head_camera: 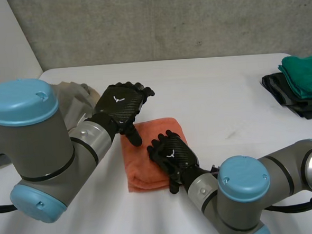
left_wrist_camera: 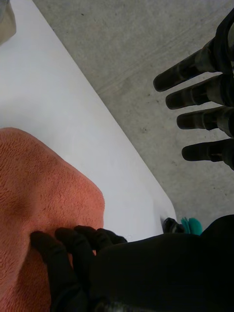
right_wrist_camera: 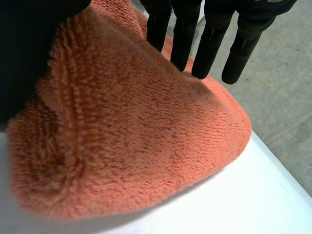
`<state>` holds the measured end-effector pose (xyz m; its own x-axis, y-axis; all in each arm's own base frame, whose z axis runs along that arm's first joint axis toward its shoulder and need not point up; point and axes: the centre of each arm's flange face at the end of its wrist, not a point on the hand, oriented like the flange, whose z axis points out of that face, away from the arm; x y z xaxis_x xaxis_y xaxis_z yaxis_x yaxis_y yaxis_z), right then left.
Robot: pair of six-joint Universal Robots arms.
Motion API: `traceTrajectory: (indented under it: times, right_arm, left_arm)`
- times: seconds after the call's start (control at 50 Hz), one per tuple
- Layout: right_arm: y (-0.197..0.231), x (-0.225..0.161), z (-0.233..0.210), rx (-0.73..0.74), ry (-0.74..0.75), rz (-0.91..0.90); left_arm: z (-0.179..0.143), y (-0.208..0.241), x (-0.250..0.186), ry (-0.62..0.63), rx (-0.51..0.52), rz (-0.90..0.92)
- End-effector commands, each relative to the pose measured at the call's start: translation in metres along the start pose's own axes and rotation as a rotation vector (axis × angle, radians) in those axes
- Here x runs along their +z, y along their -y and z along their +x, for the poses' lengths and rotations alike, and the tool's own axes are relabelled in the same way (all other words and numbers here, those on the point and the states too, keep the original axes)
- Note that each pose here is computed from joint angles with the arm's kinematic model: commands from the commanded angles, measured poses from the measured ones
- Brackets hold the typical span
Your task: Fold the laundry.
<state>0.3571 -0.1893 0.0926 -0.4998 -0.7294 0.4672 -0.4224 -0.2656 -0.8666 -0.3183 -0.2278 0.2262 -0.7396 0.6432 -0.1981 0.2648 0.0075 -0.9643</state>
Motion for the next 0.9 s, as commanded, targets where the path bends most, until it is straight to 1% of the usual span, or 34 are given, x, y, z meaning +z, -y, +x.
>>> traceTrajectory:
  times: [0.02, 0.32, 0.4, 0.48, 0.56, 0.58, 0.62, 0.64, 0.7, 0.72, 0.74, 0.76, 0.82, 0.84, 0.88, 0.9]
  right_arm:
    - [0.005, 0.009, 0.005, 0.005, -0.016, 0.023]
    - [0.011, 0.031, 0.012, 0.006, -0.036, 0.069]
    - [0.018, 0.039, 0.025, 0.008, -0.072, 0.097]
    - [0.028, 0.049, 0.056, 0.007, -0.153, 0.133]
    - [0.039, 0.058, 0.099, -0.007, -0.245, 0.18]
    - [0.044, 0.06, 0.122, -0.017, -0.295, 0.201]
    - [0.049, 0.062, 0.147, -0.027, -0.343, 0.223]
    - [0.055, 0.064, 0.173, -0.046, -0.392, 0.256]
    - [0.062, 0.066, 0.207, -0.069, -0.455, 0.298]
    - [0.065, 0.066, 0.231, -0.082, -0.495, 0.327]
    - [0.066, 0.065, 0.246, -0.086, -0.52, 0.343]
    - [0.065, 0.063, 0.27, -0.08, -0.561, 0.363]
    - [0.055, 0.058, 0.307, -0.054, -0.613, 0.385]
    - [0.045, 0.053, 0.333, -0.029, -0.649, 0.403]
    - [0.036, 0.047, 0.359, -0.012, -0.69, 0.426]
    - [0.022, 0.041, 0.384, 0.007, -0.731, 0.442]
  left_arm:
    - [0.0, -0.001, 0.0, 0.0, 0.0, -0.002]
    - [0.001, 0.002, -0.002, 0.0, 0.001, 0.004]
    - [0.0, 0.004, -0.002, 0.002, 0.001, 0.01]
    - [-0.002, 0.008, -0.003, 0.005, 0.002, 0.022]
    - [-0.003, 0.017, -0.004, 0.01, 0.003, 0.052]
    - [-0.004, 0.019, -0.003, 0.01, 0.004, 0.058]
    - [-0.003, 0.027, -0.002, 0.008, 0.008, 0.092]
    - [-0.003, 0.029, -0.002, 0.011, 0.009, 0.099]
    - [-0.001, 0.039, -0.001, 0.004, 0.011, 0.131]
    - [0.0, 0.043, -0.001, 0.002, 0.011, 0.141]
    - [0.004, 0.047, -0.001, -0.008, 0.011, 0.157]
    - [0.005, 0.05, -0.001, -0.011, 0.009, 0.164]
    - [0.012, 0.055, -0.002, -0.03, -0.001, 0.182]
    - [0.013, 0.056, -0.003, -0.033, -0.002, 0.185]
    - [0.016, 0.057, -0.004, -0.042, -0.005, 0.189]
    - [0.017, 0.057, -0.005, -0.045, -0.007, 0.188]
